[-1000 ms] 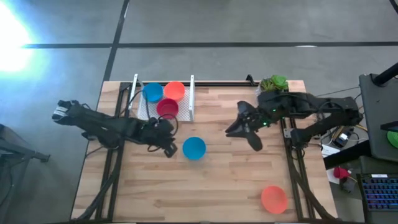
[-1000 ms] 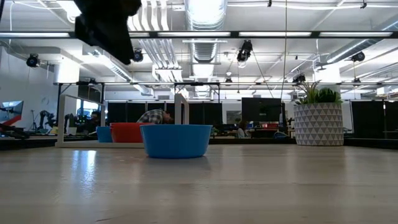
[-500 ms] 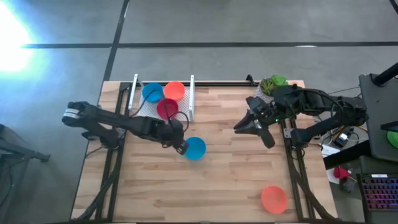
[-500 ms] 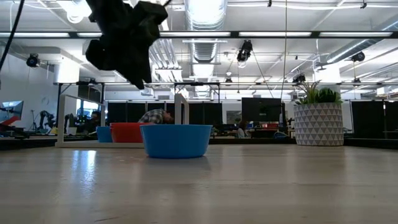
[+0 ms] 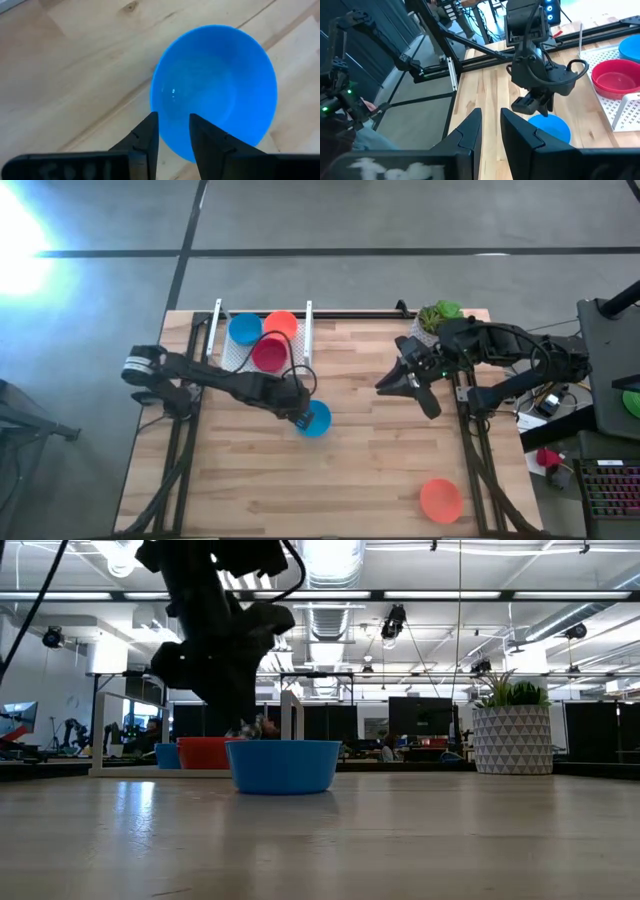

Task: Pick & Place Mini bowls
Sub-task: Stack the blue bowl on the stacked blue bowls on the shelf

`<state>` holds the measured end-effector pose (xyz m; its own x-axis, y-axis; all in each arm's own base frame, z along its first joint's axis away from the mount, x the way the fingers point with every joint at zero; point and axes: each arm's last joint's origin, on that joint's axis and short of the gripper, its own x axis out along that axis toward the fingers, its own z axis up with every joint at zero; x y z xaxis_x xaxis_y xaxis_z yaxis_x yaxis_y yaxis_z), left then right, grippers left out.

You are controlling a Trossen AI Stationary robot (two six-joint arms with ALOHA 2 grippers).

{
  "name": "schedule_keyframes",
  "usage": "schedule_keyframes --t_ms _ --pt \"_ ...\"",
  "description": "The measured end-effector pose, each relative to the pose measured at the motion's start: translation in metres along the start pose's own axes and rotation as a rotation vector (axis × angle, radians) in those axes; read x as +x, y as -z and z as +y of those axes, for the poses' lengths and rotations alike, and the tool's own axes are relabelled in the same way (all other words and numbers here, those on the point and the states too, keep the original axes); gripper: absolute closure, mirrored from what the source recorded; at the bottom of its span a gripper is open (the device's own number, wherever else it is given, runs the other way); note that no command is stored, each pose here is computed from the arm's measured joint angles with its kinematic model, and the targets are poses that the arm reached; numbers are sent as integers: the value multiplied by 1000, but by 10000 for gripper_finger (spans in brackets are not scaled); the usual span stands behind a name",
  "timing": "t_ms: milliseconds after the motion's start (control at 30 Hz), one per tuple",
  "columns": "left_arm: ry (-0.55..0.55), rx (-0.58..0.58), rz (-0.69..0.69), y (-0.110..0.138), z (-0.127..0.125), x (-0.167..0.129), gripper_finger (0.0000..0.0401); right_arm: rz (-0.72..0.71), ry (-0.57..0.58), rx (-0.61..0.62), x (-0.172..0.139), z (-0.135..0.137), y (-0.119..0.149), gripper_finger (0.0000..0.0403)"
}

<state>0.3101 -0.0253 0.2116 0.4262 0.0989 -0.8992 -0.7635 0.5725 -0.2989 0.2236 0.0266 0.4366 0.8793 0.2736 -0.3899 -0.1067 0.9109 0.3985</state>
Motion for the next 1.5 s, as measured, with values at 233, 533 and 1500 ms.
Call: schedule_keyframes --t_ms 233,533,1500 --pt "-46 -1 16 -3 4 14 301 4 1 1 0 0 0 329" --pt "-74 -15 32 -3 4 34 301 4 1 -2 0 0 0 334" --pt "-31 -77 -88 -43 62 -107 400 4 2 -87 0 0 0 332"
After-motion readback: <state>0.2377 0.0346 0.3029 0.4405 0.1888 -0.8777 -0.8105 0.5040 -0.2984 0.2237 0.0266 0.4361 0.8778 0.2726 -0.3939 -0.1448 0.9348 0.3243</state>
